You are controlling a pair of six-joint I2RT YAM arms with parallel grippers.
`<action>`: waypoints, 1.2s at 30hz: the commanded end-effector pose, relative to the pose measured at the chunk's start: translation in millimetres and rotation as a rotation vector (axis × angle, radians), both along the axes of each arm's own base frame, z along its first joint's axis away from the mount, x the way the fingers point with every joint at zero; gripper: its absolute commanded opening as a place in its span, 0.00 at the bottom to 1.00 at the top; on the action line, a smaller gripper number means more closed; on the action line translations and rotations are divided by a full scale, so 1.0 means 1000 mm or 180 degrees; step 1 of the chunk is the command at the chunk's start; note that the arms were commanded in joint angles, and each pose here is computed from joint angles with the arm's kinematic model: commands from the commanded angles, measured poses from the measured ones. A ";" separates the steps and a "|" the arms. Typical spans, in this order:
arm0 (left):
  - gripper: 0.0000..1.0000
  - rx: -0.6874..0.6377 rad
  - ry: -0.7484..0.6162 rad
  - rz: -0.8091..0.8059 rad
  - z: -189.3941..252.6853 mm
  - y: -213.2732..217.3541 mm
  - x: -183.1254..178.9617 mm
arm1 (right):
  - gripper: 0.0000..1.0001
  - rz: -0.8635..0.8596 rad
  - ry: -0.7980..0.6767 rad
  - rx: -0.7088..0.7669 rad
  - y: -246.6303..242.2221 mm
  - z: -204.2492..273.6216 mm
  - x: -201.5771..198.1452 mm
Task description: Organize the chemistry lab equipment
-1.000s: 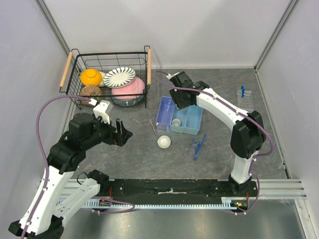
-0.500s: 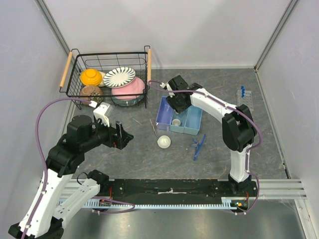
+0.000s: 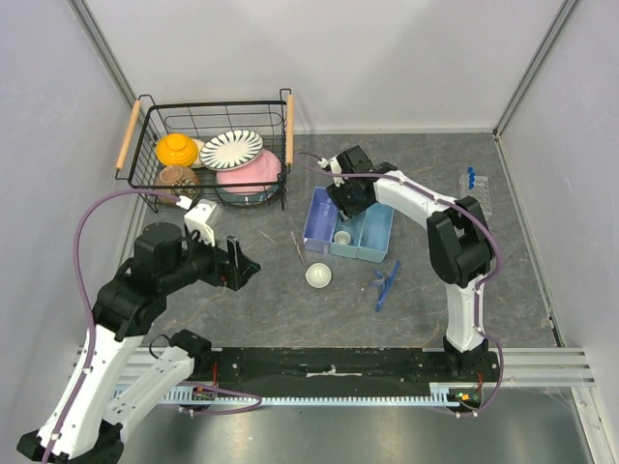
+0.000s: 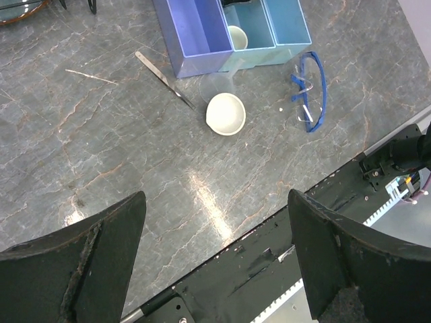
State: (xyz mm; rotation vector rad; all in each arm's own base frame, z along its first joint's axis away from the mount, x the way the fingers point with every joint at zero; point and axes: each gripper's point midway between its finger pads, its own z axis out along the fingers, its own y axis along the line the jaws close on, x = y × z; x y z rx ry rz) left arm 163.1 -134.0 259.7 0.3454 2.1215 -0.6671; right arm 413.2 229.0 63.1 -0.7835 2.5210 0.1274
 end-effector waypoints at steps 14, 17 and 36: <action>0.92 0.0017 0.0052 -0.0015 0.001 -0.001 0.001 | 0.69 0.0044 -0.0296 0.0192 0.000 0.030 0.009; 0.92 0.0013 0.0051 -0.0002 0.003 -0.002 0.002 | 0.71 0.0044 -0.0394 0.0246 0.001 0.047 0.010; 0.92 0.0086 0.0114 0.0145 -0.004 -0.002 0.019 | 0.73 0.0207 -0.0818 0.0520 0.047 0.157 -0.092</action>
